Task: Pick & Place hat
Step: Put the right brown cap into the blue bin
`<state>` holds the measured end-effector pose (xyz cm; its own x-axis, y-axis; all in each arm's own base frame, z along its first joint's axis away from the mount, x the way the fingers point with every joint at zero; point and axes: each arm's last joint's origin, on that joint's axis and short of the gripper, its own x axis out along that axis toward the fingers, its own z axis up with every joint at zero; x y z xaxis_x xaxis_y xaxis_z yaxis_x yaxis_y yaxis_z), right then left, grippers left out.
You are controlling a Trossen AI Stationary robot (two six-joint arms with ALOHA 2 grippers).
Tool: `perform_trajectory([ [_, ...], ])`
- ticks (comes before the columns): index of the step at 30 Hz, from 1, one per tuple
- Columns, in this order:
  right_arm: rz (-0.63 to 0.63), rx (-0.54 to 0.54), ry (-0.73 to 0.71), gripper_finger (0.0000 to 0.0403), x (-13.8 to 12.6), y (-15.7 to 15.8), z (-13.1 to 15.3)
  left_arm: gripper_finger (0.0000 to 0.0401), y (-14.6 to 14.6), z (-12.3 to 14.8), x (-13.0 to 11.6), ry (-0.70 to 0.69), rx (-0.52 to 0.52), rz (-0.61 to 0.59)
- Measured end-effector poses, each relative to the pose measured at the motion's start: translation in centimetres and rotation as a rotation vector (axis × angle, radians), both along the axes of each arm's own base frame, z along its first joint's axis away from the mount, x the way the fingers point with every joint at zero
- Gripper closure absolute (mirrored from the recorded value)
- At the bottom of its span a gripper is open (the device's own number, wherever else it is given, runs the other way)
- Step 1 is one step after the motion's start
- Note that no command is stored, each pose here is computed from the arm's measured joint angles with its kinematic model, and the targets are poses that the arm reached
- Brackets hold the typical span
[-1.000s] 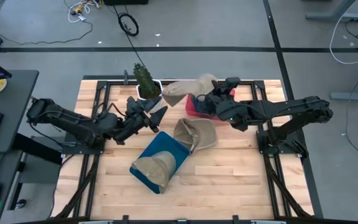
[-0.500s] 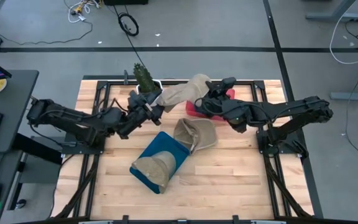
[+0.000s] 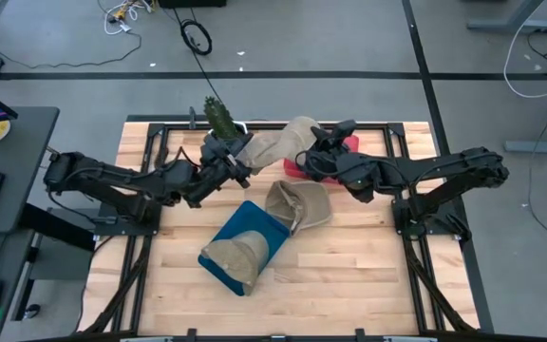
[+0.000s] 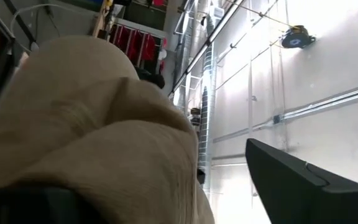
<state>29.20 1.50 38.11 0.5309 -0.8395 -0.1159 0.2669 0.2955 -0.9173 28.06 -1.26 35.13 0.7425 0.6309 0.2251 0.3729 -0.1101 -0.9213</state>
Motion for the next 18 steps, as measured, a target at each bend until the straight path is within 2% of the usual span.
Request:
perform_trajectory([
  [7,-0.013,0.005,-0.011,0.0394,0.0,-0.4,0.0,0.0216,-0.1,0.5,1.3,-0.003,0.012,-0.019],
  [16,0.000,0.026,-0.038,0.0394,0.1,-0.4,0.0,0.0372,-0.1,0.5,1.4,0.045,0.074,-0.007],
  [18,-0.007,0.050,-0.076,0.0390,0.1,-0.4,0.0,0.0389,-0.1,0.5,1.4,0.061,0.092,-0.002],
])
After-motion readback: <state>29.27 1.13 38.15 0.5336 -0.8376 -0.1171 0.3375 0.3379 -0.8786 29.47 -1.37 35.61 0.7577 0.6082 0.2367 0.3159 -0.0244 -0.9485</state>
